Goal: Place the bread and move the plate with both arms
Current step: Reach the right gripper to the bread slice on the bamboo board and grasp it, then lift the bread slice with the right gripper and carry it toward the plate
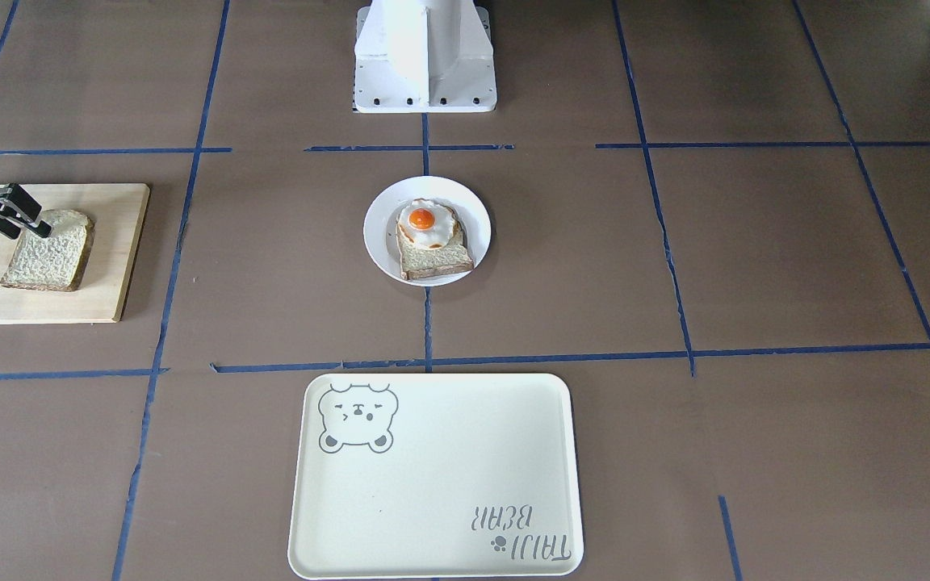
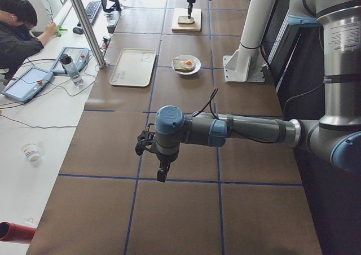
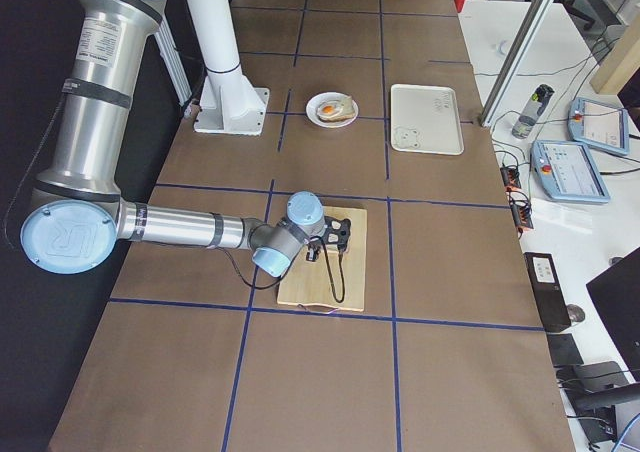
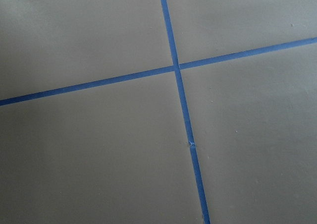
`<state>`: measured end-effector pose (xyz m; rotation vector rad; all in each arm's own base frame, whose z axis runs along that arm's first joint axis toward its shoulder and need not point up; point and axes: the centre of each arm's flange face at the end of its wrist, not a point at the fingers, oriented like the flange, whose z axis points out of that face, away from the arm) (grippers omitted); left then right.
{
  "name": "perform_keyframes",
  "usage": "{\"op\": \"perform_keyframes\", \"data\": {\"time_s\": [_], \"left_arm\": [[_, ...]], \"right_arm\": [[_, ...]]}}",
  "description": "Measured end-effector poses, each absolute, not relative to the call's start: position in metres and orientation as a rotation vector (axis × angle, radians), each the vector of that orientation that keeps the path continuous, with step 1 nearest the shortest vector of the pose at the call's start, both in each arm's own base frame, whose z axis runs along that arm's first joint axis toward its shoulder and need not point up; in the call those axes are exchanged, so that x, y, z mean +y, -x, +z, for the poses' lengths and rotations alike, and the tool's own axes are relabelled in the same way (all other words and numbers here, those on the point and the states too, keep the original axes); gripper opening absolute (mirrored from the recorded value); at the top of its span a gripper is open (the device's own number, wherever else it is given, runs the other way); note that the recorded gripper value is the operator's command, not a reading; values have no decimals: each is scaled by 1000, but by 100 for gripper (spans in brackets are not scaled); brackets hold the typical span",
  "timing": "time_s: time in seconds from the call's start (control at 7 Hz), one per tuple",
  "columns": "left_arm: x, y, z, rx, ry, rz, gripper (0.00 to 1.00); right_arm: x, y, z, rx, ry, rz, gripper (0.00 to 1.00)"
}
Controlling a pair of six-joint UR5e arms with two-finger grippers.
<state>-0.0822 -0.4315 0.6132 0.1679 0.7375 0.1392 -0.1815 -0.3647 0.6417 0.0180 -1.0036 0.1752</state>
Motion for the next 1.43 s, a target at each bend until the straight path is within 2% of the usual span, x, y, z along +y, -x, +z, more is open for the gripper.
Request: {"op": "perform_keyframes", "data": {"time_s": [0.71,1.14,1.43], "left_arm": [[-431,82,615,738,-164,138,100],[-431,82,615,738,-165,139,100],[-431,82,614,743,-165,138,100]], "right_arm": [[-363,185,621,-1040,-22,146,0],[-365,176,557,-1169,-21,78,0],[-383,185,495,-1262,-59,63,0]]}}
